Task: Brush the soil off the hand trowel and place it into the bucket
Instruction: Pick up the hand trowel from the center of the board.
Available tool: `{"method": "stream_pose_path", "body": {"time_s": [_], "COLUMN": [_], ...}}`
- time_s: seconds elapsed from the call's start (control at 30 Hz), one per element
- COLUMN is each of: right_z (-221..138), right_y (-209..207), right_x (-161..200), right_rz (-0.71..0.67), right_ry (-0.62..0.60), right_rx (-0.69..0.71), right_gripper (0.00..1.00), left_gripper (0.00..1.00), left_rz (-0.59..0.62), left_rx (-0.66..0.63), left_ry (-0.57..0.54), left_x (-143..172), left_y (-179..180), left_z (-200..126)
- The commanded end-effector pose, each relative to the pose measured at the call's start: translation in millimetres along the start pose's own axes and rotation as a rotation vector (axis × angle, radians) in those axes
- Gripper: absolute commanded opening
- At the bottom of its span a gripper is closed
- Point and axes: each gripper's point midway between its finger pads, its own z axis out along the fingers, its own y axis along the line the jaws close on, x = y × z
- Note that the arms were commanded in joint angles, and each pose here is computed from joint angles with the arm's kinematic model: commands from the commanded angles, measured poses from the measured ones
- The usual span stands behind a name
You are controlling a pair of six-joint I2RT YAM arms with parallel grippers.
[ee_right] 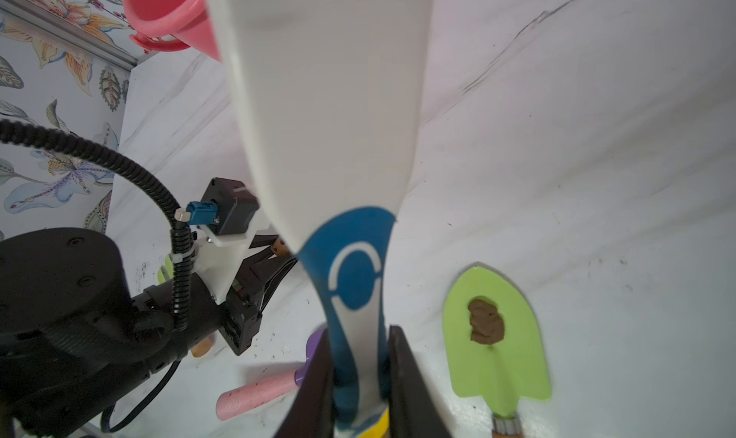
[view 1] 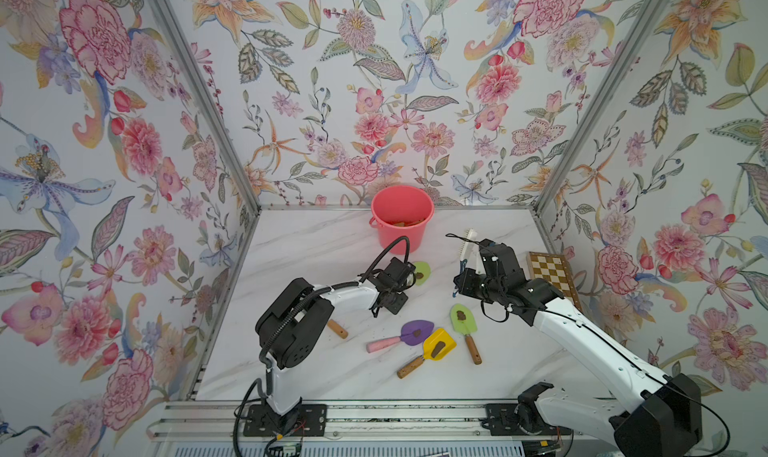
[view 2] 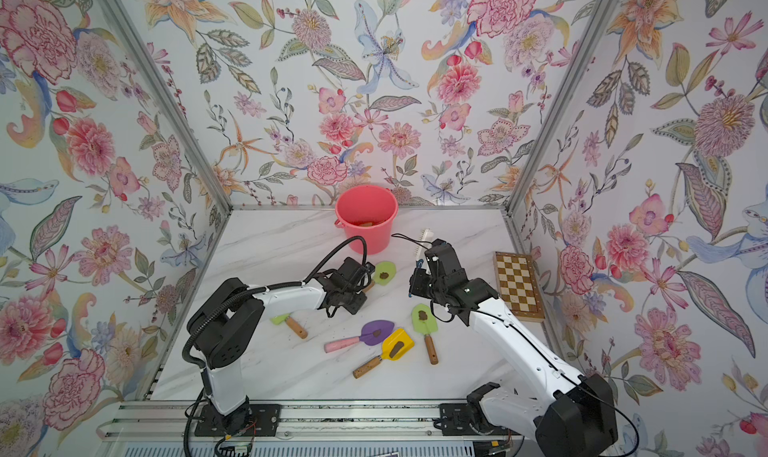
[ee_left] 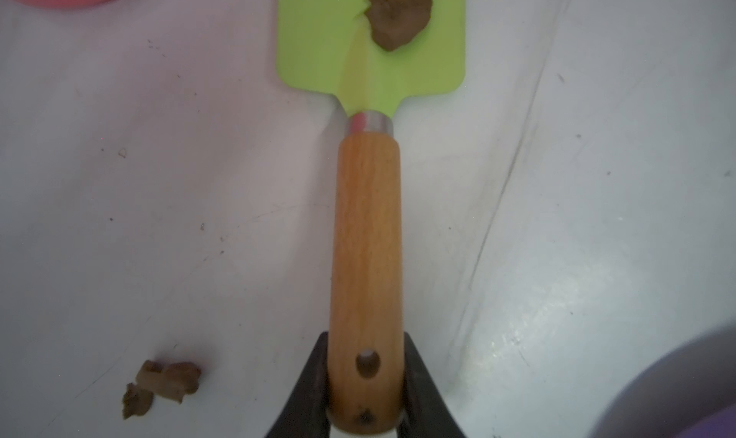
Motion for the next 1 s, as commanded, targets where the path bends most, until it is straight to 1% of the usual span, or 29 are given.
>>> {"method": "stream_pose_path", "body": {"time_s": [0.0, 0.17, 0.27, 0.5, 0.53, 0.57, 0.7, 0.83, 0.97], "right_z": [-3, 2, 7, 22, 23, 24, 24, 23, 27], "right_y": [15, 14, 17, 22, 30, 35, 60, 73, 79], "right_x": [-13, -6, 5, 63, 77, 85, 111, 127, 128], "right_rz": [-0.014, -0.014, -0.033, -0.133, -0.166, -0.186, -0.276, -0.349, -0.393], "right_ry": [-0.038, -0.011, 0.045, 0.319, 0.368, 0.399, 0.518, 0.608, 0.639], "right_rx": [-0.049, -0.051, -0.073, -0.128, -0.149, -0.166, -0.23, -0.253, -0.249], "right_gripper": [0.03, 0.03, 0.03, 0.02, 0.02, 0.02, 0.02, 0.02, 0.01], "left_gripper": [0.12, 0.07, 0.05, 0.02, 0.02, 0.02, 0.0, 0.0, 0.0], "left_rz": [-0.012, -0.007, -0.003, 0.001, 0.006, 0.01, 0.041, 0.067, 0.1], "left_rx": [0.007, 0.0, -0.003, -0.029, -0.03, -0.033, -0.07, -0.11, -0.158], "left_ry": [-0.035, -0.029, -0.015, -0.018, -0.007, -0.02, 0.025, 0.047, 0.061], "left_x": [-10, -5, -1, 6, 10, 10, 32, 50, 59], "left_y": [6, 9, 11, 20, 21, 22, 31, 39, 45], "left_z": [-19, -31, -41, -87, -94, -106, -131, -147, -158]}}
